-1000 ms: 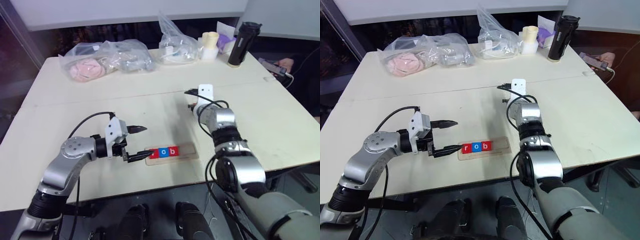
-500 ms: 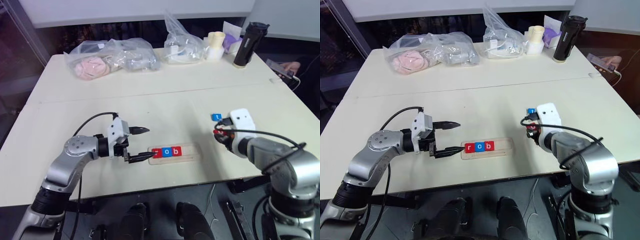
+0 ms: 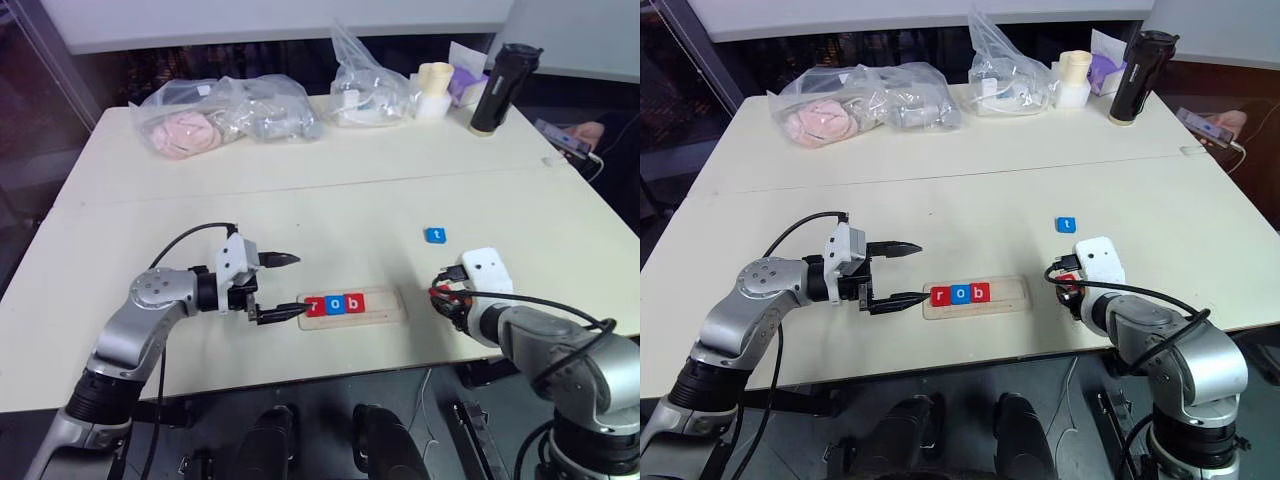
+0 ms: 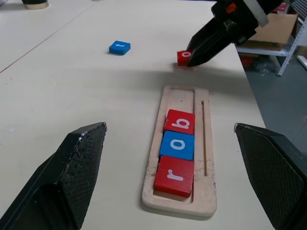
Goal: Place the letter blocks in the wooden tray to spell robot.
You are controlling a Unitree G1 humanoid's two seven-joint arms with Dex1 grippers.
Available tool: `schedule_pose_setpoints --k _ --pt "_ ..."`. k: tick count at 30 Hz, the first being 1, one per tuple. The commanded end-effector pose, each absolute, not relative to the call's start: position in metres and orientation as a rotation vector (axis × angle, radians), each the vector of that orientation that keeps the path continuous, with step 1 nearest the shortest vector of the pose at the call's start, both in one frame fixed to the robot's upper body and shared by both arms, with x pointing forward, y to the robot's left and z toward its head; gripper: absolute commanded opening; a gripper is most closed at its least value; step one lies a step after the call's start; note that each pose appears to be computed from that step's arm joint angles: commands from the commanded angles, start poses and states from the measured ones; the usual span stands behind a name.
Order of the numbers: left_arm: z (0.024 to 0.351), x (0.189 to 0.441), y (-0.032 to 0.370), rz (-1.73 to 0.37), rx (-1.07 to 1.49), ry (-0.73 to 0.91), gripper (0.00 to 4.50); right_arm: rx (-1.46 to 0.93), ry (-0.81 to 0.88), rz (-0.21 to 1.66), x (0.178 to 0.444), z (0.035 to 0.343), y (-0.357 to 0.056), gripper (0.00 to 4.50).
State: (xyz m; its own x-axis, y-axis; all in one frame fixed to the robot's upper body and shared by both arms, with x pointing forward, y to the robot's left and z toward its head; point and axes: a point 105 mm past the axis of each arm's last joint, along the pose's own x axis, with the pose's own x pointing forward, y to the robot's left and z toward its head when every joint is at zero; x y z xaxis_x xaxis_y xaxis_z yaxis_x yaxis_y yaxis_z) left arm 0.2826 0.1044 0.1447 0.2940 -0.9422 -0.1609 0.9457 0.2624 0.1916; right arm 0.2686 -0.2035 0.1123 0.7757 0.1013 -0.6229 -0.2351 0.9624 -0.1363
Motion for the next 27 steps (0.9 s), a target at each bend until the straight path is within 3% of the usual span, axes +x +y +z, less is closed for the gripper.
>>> schedule_pose_setpoints --k 1,2,8,15,27 --pt "0.152 0.281 0.104 -1.282 0.300 -0.023 4.50 -0.279 0.645 0.364 0.266 0.133 -0.192 4.23" --pt "0.152 0.281 0.104 -1.281 0.300 -0.022 4.50 -0.338 0.627 0.461 0.264 0.142 -0.188 4.44" --pt "0.154 0.284 0.104 -1.277 0.304 -0.027 4.50 -0.639 0.462 0.764 0.275 0.172 -0.203 4.44" --pt "0.156 0.284 0.105 -1.271 0.308 -0.032 4.50 -0.785 0.449 0.978 0.283 0.154 -0.227 4.44" --pt "0.157 0.282 0.106 -1.259 0.307 -0.027 4.50 -0.729 0.505 1.054 0.294 0.120 -0.238 4.44"
